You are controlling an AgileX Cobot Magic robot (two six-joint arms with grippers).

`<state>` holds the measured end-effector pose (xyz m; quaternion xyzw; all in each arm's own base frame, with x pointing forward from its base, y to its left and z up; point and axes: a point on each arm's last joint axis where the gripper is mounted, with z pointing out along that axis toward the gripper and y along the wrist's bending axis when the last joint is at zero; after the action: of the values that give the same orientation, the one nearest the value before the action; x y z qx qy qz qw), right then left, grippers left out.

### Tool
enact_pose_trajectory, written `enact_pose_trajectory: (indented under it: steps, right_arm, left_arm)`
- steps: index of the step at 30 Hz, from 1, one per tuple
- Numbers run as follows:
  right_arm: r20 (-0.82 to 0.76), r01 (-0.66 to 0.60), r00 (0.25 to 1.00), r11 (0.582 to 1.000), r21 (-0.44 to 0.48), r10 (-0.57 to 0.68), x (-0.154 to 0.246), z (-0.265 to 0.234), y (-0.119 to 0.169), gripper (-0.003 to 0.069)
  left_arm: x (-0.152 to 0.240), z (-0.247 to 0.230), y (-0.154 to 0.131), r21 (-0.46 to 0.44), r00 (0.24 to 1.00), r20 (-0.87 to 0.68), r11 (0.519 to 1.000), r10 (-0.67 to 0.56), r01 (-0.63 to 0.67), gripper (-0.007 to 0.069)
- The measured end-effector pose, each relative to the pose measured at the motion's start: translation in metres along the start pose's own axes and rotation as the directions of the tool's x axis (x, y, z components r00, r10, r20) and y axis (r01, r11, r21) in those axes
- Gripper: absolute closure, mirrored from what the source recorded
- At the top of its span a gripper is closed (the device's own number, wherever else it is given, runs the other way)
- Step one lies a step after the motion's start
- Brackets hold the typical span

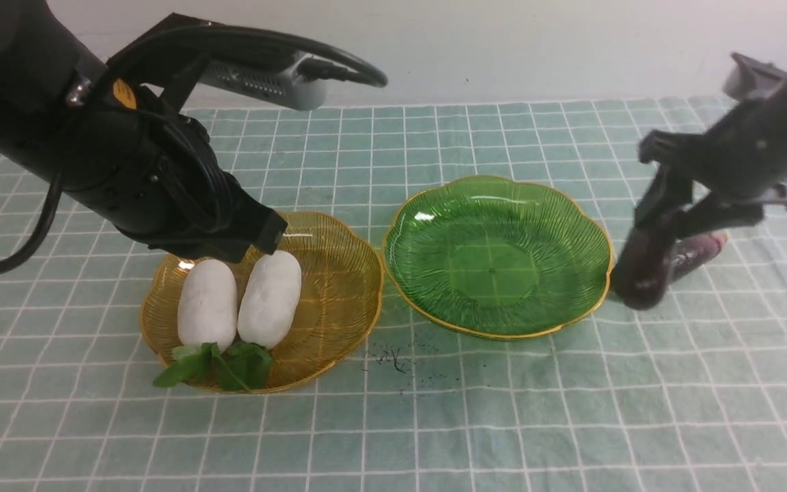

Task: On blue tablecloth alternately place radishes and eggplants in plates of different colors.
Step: 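Put the eggplants into the green plate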

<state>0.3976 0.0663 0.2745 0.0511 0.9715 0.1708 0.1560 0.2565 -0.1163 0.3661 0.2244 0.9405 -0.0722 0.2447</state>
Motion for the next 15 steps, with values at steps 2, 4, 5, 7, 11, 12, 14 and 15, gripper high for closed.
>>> enact_pose_trajectory:
  steps: [2, 4, 5, 7, 11, 12, 14, 15]
  right_arm:
    - [-0.008, 0.009, 1.000, 1.000, -0.014, -0.009, -0.006, 0.012, 0.014, 0.0320]
    - [-0.019, 0.010, 1.000, 1.000, -0.023, -0.010, -0.015, 0.032, 0.032, 0.0321]
    - [-0.035, 0.005, 0.999, 1.000, -0.019, -0.006, -0.018, 0.044, 0.036, 0.0321]
    - [-0.045, -0.003, 0.999, 1.000, -0.016, 0.002, -0.025, 0.059, 0.044, 0.0321]
    - [-0.103, -0.030, 0.994, 1.000, -0.004, 0.029, -0.036, 0.093, 0.047, 0.0322]
    - [-0.106, -0.031, 0.994, 1.000, -0.002, 0.030, -0.038, 0.095, 0.046, 0.0322]
    - [-0.097, -0.034, 0.995, 0.999, -0.005, 0.033, -0.046, 0.106, 0.048, 0.0313]
    - [-0.094, -0.039, 0.995, 0.999, -0.010, 0.038, -0.048, 0.108, 0.049, 0.0299]
  left_arm:
    - [0.000, 0.000, 0.000, 0.000, 1.000, 0.000, 1.000, 0.000, 0.000, 0.0633]
    - [0.000, 0.000, 0.000, 0.000, 1.000, 0.000, 1.000, 0.000, 0.000, 0.0633]
    - [0.000, 0.000, 0.000, 0.000, 1.000, 0.000, 1.000, 0.000, 0.000, 0.0633]
    - [0.000, 0.000, 0.000, 0.000, 1.000, -0.001, 1.000, 0.000, 0.000, 0.0633]
    - [0.000, 0.000, 0.000, 0.000, 1.000, -0.004, 1.000, 0.000, 0.000, 0.0633]
    - [0.000, 0.000, 0.000, 0.000, 1.000, -0.005, 1.000, 0.000, 0.000, 0.0633]
    - [0.001, 0.000, 0.000, 0.001, 1.000, -0.007, 1.000, 0.000, 0.000, 0.0633]
    - [0.001, 0.000, 0.000, 0.001, 1.000, -0.007, 1.000, 0.000, 0.000, 0.0633]
